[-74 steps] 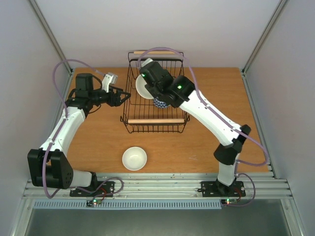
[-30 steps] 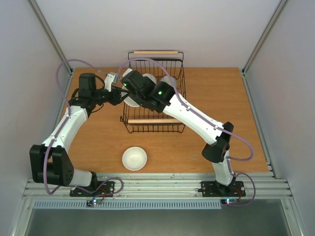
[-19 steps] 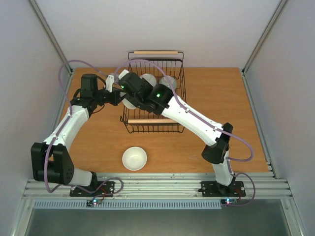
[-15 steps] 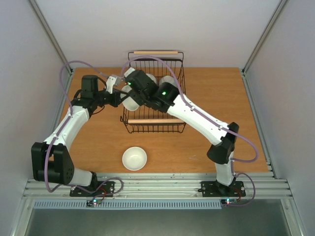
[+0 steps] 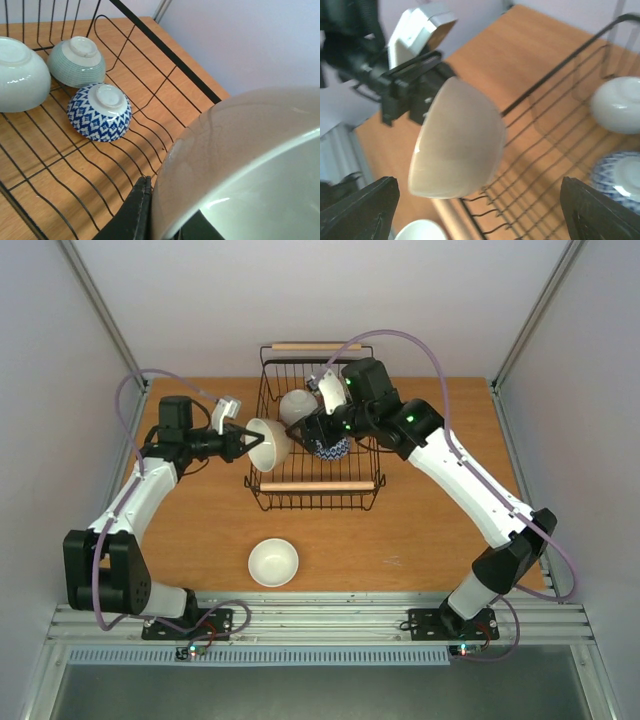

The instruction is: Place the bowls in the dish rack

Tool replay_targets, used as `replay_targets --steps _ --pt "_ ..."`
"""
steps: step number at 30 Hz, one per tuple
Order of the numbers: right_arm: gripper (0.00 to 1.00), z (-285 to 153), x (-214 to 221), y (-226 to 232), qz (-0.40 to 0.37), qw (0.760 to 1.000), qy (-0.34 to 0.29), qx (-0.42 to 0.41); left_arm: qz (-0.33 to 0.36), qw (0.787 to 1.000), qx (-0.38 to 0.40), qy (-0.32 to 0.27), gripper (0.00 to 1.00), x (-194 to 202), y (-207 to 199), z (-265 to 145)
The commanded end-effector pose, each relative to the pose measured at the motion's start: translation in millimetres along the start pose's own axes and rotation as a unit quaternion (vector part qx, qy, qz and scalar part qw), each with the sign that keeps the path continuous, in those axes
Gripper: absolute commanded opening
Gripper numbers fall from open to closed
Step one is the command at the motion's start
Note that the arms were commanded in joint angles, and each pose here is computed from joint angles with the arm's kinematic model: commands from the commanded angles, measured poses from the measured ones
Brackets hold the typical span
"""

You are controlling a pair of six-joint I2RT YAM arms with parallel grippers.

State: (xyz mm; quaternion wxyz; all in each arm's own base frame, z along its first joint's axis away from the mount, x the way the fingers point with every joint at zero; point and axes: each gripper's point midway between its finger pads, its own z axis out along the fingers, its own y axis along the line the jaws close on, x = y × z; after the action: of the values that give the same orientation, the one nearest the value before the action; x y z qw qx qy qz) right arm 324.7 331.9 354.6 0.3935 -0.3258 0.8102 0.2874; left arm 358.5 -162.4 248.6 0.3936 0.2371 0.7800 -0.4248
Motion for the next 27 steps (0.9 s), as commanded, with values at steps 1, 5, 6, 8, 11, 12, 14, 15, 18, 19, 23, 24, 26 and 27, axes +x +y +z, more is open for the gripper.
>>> replay_targets --steps 1,5,6,8,11,12,14,15,18,19,23,24,26,27 --pt "0.91 5.7 12.3 44.7 0.044 0.986 0.016 -0.158 0.051 0.997 0.052 -0.037 0.0 -22.7 -28.0 -8.9" --pt "0.97 13.6 18.9 53.6 0.069 0.973 0.029 -0.219 0.057 0.995 0.074 -0.04 0.0 -23.4 -35.4 -11.0" --pt "0.98 16.6 20.8 54.2 0.073 0.971 0.032 -0.224 0.058 0.994 0.078 -0.04 0.0 -23.3 -36.7 -11.0" --pt "0.98 21.8 23.9 52.1 0.078 0.971 0.035 -0.223 0.059 0.994 0.082 -0.041 0.0 -23.7 -38.9 -11.6" --pt "0.98 26.6 27.0 50.4 0.081 0.971 0.039 -0.223 0.06 0.993 0.089 -0.041 0.0 -23.5 -40.8 -12.3" --pt "0.99 28.1 28.2 50.4 0.082 0.97 0.041 -0.224 0.06 0.993 0.092 -0.041 0.0 -23.3 -41.4 -12.4" --pt "0.98 30.6 30.0 50.5 0.085 0.969 0.044 -0.227 0.046 0.993 0.1 -0.039 0.0 -22.9 -43.6 -12.6" --pt "0.98 31.8 30.8 50.4 0.086 0.969 0.045 -0.228 0.046 0.993 0.104 -0.039 0.0 -22.8 -44.6 -12.5" --pt "0.98 33.5 32.3 47.6 0.089 0.971 0.047 -0.219 0.046 0.993 0.105 -0.039 0.01 -22.3 -44.8 -12.5" --pt "0.98 33.3 32.4 45.6 0.09 0.972 0.046 -0.212 0.046 0.993 0.104 -0.04 0.0 -22.6 -44.2 -12.9" --pt "0.98 36.5 35.3 43.6 0.091 0.973 0.05 -0.207 0.046 0.992 0.11 -0.039 0.0 -21.8 -44.7 -12.5" --pt "0.98 37.7 35.2 43.3 0.092 0.972 0.05 -0.209 0.045 0.992 0.112 -0.039 0.0 -21.6 -45.4 -12.2" --pt "0.98 40.4 34.7 44.7 0.096 0.97 0.052 -0.216 0.045 0.992 0.112 -0.04 0.0 -21.4 -45.3 -12.5" --pt "0.98 41.5 34.1 45.2 0.098 0.969 0.052 -0.22 0.044 0.992 0.112 -0.039 0.0 -21.3 -45.3 -12.1"
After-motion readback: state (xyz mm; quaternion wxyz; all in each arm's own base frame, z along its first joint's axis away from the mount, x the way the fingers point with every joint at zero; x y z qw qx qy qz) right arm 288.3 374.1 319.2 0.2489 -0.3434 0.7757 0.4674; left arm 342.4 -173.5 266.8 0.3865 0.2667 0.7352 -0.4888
